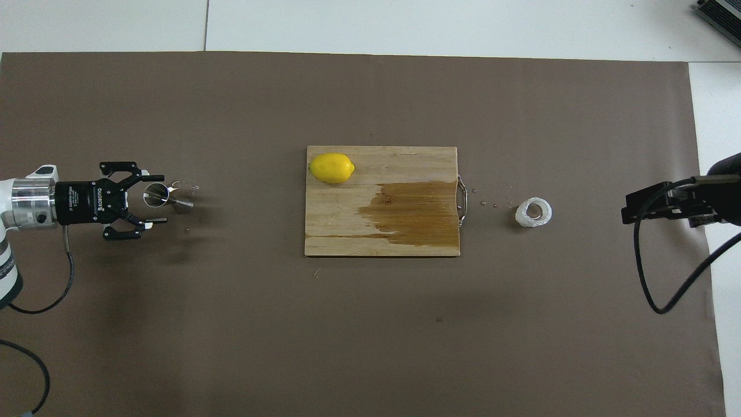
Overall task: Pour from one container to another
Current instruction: 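Close the left gripper around the small silver cup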
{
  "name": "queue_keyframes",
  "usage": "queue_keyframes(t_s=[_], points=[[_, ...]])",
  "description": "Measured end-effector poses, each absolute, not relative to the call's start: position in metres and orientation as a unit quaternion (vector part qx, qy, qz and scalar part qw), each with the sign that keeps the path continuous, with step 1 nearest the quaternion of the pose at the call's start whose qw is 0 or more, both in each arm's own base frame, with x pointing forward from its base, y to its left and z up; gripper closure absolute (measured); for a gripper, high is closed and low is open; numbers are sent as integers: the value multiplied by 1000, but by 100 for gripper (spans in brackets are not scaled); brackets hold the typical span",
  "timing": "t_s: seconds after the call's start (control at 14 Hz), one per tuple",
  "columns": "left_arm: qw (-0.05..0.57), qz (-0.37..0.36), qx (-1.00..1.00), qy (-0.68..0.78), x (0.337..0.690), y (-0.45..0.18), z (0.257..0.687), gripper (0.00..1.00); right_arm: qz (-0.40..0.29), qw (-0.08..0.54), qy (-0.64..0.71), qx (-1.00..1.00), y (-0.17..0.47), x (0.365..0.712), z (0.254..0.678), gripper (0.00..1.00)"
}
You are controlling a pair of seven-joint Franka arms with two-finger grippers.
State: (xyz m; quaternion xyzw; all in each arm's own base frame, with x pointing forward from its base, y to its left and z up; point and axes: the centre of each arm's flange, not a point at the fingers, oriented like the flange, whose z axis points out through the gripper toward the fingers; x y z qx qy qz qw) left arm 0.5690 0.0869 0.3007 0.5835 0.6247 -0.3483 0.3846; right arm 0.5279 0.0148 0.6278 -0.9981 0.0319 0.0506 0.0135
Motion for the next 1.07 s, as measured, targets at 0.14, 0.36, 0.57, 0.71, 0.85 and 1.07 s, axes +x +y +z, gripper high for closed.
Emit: queue_keyframes(t_s=[0.14, 0.36, 0.57, 0.71, 0.85, 1.07], points=[[385, -348, 584, 625, 569, 87, 301, 19, 51, 14, 32, -998, 15, 528, 628, 0], [385, -348, 584, 625, 569, 87, 301, 21, 51, 14, 32, -998, 15, 528, 628, 0], [385, -348, 584, 625, 569, 87, 301, 24, 51, 14, 32, -998, 15, 528, 628, 0], [385, -348, 584, 625, 569, 87, 301, 30, 51, 14, 32, -998, 15, 528, 628, 0], [385, -348, 584, 625, 569, 87, 301, 35, 51, 14, 32, -998, 15, 528, 628, 0], [385, -348, 584, 624, 569, 87, 301, 46, 51, 14, 32, -998, 15, 528, 628, 0]])
